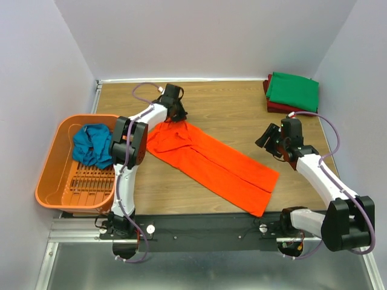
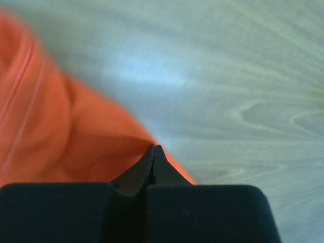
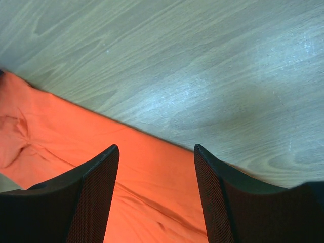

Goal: Fold and stack the t-shirts
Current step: Fold the tshirt

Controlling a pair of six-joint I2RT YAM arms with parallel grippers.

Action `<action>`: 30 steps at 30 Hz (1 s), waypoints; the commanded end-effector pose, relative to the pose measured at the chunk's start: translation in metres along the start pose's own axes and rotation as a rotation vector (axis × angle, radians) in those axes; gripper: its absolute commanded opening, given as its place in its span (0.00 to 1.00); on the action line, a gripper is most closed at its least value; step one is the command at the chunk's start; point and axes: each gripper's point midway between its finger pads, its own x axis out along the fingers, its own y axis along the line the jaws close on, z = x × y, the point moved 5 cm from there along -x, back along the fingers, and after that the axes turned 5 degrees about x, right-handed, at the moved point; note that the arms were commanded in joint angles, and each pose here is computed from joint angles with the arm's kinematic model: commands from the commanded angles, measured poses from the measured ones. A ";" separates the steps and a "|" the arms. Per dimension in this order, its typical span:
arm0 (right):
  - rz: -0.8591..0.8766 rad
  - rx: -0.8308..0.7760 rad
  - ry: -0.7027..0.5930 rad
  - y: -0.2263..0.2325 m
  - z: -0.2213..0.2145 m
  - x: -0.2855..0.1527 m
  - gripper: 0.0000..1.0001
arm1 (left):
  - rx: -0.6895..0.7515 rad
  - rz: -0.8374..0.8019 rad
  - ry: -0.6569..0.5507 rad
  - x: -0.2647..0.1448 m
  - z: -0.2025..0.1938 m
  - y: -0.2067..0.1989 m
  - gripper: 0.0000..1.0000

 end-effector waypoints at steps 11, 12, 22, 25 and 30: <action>0.016 -0.052 0.033 0.006 -0.001 0.000 0.68 | 0.339 0.199 -0.252 -0.035 0.110 -0.032 0.17; 0.017 -0.052 0.032 0.005 -0.001 -0.001 0.68 | 0.335 0.189 -0.287 -0.058 0.115 -0.038 0.18; 0.042 -0.059 0.068 0.006 -0.010 -0.001 0.69 | 0.326 0.219 -0.129 -0.106 -0.026 0.034 0.44; 0.039 -0.063 0.069 0.005 -0.010 0.000 0.69 | 0.294 0.142 -0.102 -0.112 -0.045 0.033 0.60; 0.039 -0.067 0.081 0.005 -0.012 0.001 0.69 | 0.285 0.103 -0.013 -0.089 -0.068 0.032 0.63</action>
